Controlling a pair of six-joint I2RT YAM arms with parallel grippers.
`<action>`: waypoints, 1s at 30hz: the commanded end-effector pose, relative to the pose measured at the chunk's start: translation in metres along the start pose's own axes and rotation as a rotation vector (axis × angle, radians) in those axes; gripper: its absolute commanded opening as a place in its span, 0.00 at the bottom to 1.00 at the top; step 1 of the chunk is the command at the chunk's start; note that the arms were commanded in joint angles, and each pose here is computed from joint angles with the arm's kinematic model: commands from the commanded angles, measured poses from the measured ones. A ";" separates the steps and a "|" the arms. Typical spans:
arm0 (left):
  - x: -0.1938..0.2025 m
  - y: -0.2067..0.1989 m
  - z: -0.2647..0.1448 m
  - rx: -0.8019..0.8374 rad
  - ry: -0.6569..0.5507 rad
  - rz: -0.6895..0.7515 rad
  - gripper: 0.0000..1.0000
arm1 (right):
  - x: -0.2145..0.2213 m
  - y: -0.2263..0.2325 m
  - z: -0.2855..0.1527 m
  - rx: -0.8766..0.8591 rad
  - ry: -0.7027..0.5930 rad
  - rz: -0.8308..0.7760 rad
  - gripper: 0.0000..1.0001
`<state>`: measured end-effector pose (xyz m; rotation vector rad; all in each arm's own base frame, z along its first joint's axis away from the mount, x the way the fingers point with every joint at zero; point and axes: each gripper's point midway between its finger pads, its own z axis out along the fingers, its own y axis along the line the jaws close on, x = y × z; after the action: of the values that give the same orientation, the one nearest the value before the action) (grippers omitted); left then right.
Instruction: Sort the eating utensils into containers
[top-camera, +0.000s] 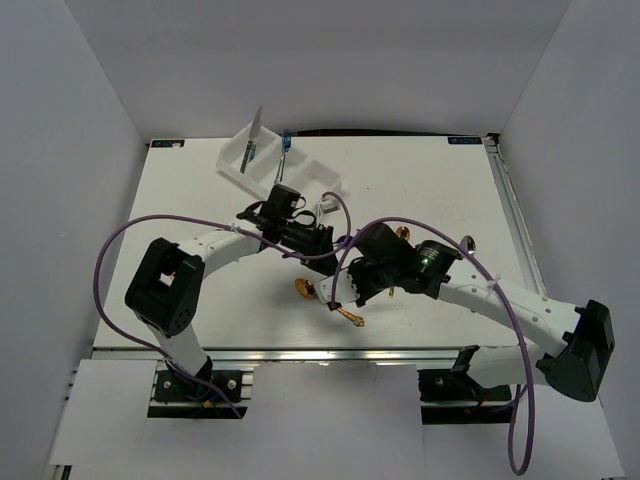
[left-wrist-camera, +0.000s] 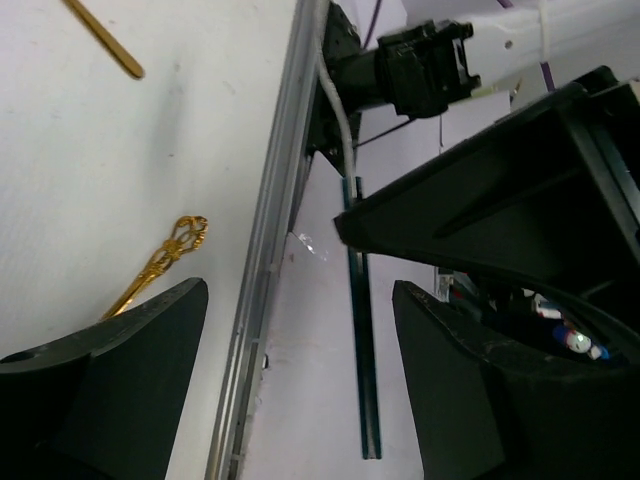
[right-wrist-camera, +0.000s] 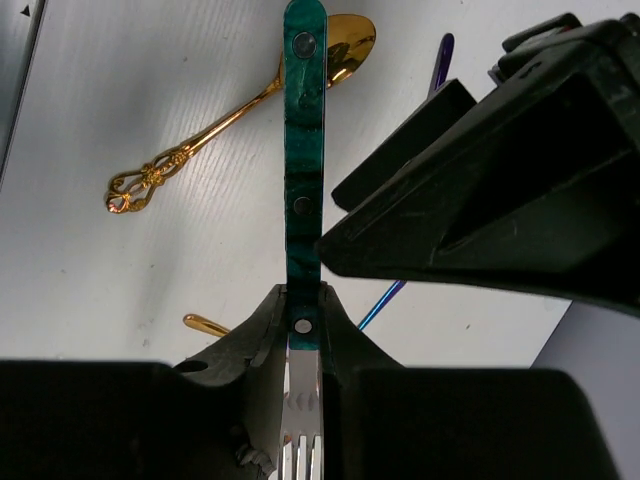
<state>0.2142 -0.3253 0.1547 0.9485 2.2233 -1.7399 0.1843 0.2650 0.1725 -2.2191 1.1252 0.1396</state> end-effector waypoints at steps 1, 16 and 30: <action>-0.002 -0.025 0.004 0.099 0.031 0.070 0.85 | -0.009 -0.011 0.001 0.045 -0.027 -0.061 0.00; 0.012 -0.031 0.020 0.179 0.109 0.028 0.39 | -0.001 -0.003 0.011 0.042 0.025 -0.090 0.00; 0.025 -0.029 0.030 0.207 0.166 -0.014 0.00 | 0.001 0.004 0.015 0.036 0.045 -0.093 0.00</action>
<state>0.1779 -0.3428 0.1410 1.0875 2.2699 -1.9265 0.1778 0.2644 0.1475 -2.2759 1.0928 0.0691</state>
